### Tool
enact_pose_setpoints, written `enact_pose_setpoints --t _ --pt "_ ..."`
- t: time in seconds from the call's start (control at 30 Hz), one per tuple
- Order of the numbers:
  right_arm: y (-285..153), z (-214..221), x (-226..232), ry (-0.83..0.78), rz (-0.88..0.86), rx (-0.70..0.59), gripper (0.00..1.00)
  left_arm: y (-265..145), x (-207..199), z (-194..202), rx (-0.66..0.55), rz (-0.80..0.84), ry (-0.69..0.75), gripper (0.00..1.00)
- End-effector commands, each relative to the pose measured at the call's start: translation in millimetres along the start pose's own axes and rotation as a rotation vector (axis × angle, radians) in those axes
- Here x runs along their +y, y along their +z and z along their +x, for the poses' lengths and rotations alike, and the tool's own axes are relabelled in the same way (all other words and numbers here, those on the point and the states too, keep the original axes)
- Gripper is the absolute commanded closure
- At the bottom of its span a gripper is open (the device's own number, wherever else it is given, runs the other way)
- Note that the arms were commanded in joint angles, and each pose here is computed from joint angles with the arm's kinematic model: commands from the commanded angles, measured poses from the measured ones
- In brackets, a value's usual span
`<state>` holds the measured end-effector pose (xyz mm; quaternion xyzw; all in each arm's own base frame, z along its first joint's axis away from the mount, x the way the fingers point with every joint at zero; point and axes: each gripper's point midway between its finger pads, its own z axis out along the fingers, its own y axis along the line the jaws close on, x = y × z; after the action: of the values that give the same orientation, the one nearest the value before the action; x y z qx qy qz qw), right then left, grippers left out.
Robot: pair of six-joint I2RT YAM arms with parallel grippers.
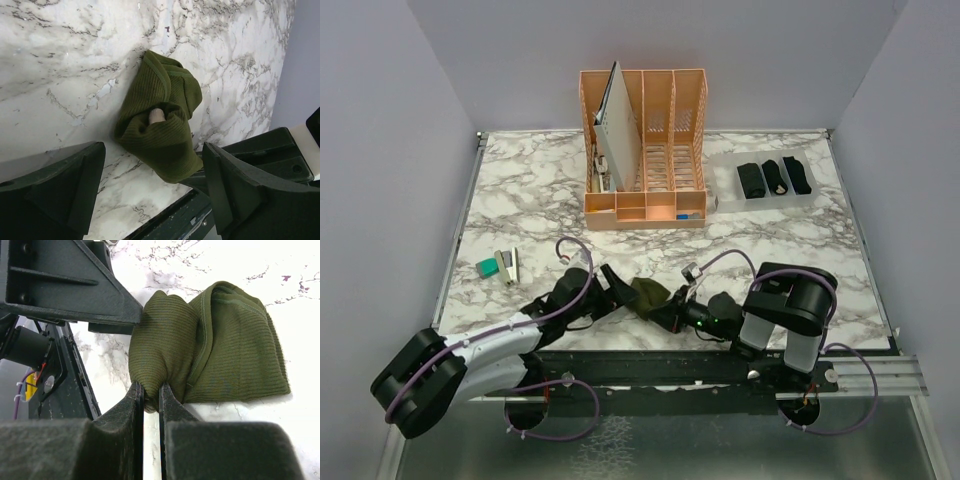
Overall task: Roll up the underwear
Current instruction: Roll the underwear to the corner of the board.
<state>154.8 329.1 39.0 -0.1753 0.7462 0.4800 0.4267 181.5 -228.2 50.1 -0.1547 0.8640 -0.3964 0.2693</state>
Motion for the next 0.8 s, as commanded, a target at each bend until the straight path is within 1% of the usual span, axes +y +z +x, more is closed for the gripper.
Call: enact_pose_setpoints --t 0.0,0.1,0.17,0.23,0.27,0.37,0.43,0.5,0.53,0.57,0.63,0.67,0.73,0.77 --pt "-15.7 39.0 -26.3 0.015 0.080 0.142 1.00 6.7 0.0 2.6 0.014 -0.014 -0.009 0.17" --pt "-17.0 38.2 -27.1 0.021 0.080 0.137 1.00 11.6 9.1 6.9 0.031 -0.055 -0.014 0.24" --pt "-17.9 37.7 -27.6 0.023 0.079 0.133 0.99 15.3 16.7 11.5 0.050 -0.088 -0.014 0.26" --pt "-18.8 37.7 -28.2 0.026 0.080 0.133 0.99 19.7 21.9 16.6 0.076 -0.116 -0.010 0.32" --pt "-18.7 37.2 -28.4 0.026 0.080 0.131 0.99 21.8 24.2 19.0 0.090 -0.132 -0.006 0.36" --pt "-19.0 36.8 -28.5 0.025 0.081 0.129 0.96 26.0 32.5 23.3 0.114 -0.188 -0.003 0.54" --pt "-20.2 35.0 -27.5 0.017 0.075 0.122 0.94 25.1 36.3 23.2 0.112 -0.211 -0.001 0.63" --pt "-21.4 32.9 -26.1 0.003 0.067 0.116 0.88 23.3 36.0 20.8 0.103 -0.218 0.001 0.68" --pt "-21.9 32.0 -24.6 -0.011 0.057 0.116 0.83 22.7 34.3 19.5 0.099 -0.216 0.004 0.70" --pt "-21.5 30.2 -21.2 -0.031 0.038 0.115 0.76 22.2 31.9 18.4 0.097 -0.213 0.008 0.73" --pt "-21.2 24.9 -6.2 -0.086 -0.043 0.114 0.54 21.5 27.9 16.5 0.098 -0.214 0.014 0.75" --pt "-20.7 18.7 5.2 -0.120 -0.097 0.107 0.49 20.8 26.6 16.1 0.102 -0.220 0.015 0.76" --pt "-17.8 12.3 15.1 -0.202 -0.146 0.118 0.47 18.5 26.2 16.0 0.107 -0.233 0.013 0.77" --pt "-16.5 11.6 14.2 -0.240 -0.140 0.137 0.46 17.7 25.8 15.9 0.108 -0.236 0.010 0.78"
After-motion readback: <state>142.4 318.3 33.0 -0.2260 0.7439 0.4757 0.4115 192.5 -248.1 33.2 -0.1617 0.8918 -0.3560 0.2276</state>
